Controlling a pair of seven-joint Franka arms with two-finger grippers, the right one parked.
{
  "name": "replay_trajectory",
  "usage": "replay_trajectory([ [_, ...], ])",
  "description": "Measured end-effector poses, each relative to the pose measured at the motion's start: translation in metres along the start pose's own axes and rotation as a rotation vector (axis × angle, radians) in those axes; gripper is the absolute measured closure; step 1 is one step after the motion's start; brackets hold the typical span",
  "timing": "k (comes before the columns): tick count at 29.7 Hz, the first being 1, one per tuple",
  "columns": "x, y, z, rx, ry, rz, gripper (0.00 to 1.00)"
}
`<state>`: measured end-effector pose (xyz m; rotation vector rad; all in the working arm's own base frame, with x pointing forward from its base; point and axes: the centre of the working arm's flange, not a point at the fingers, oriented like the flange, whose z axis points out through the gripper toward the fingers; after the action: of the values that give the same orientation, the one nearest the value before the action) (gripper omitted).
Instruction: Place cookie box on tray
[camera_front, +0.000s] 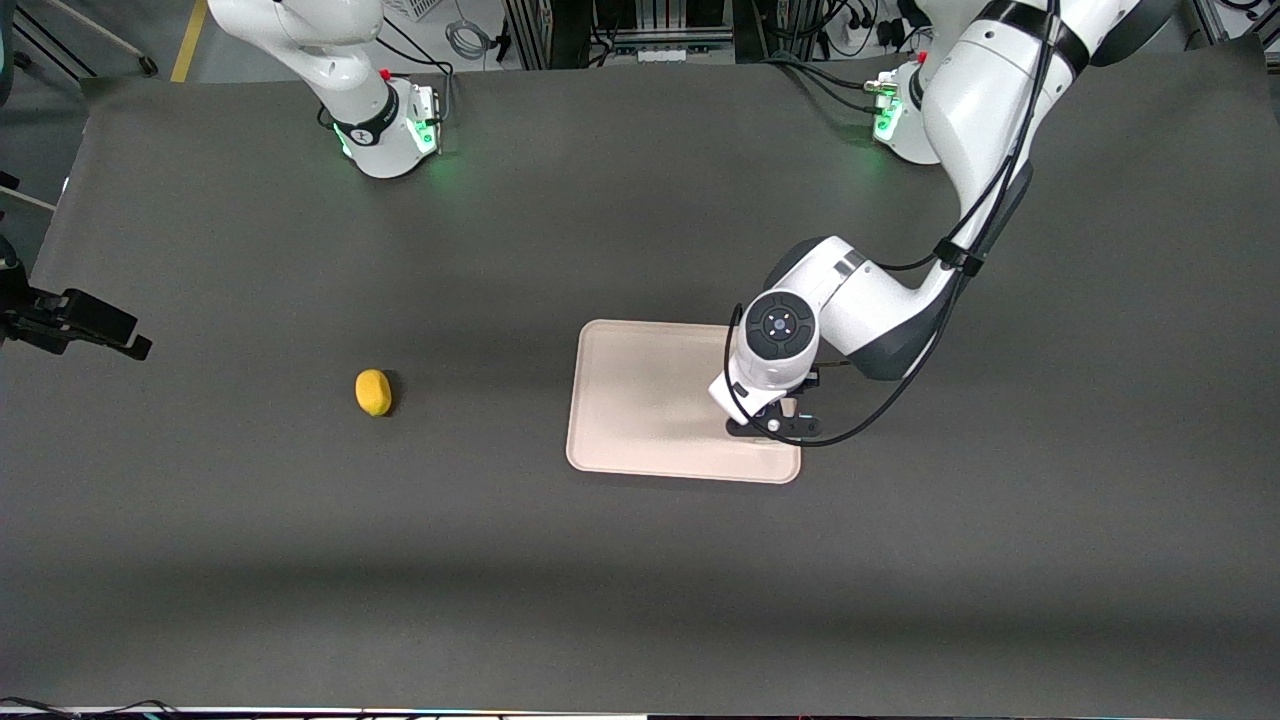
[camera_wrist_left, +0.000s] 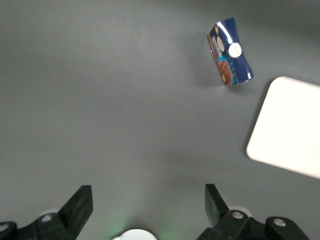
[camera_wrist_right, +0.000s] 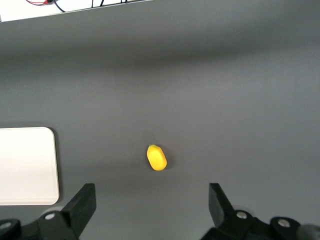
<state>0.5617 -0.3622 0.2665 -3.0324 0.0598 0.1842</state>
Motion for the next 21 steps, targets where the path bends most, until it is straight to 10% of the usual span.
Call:
replay_trajectory([
  [15, 0.006, -0.008, -0.014, -0.010, 0.029, -0.014, 0.04],
  [21, 0.006, -0.033, -0.065, -0.006, 0.010, -0.078, 0.00],
])
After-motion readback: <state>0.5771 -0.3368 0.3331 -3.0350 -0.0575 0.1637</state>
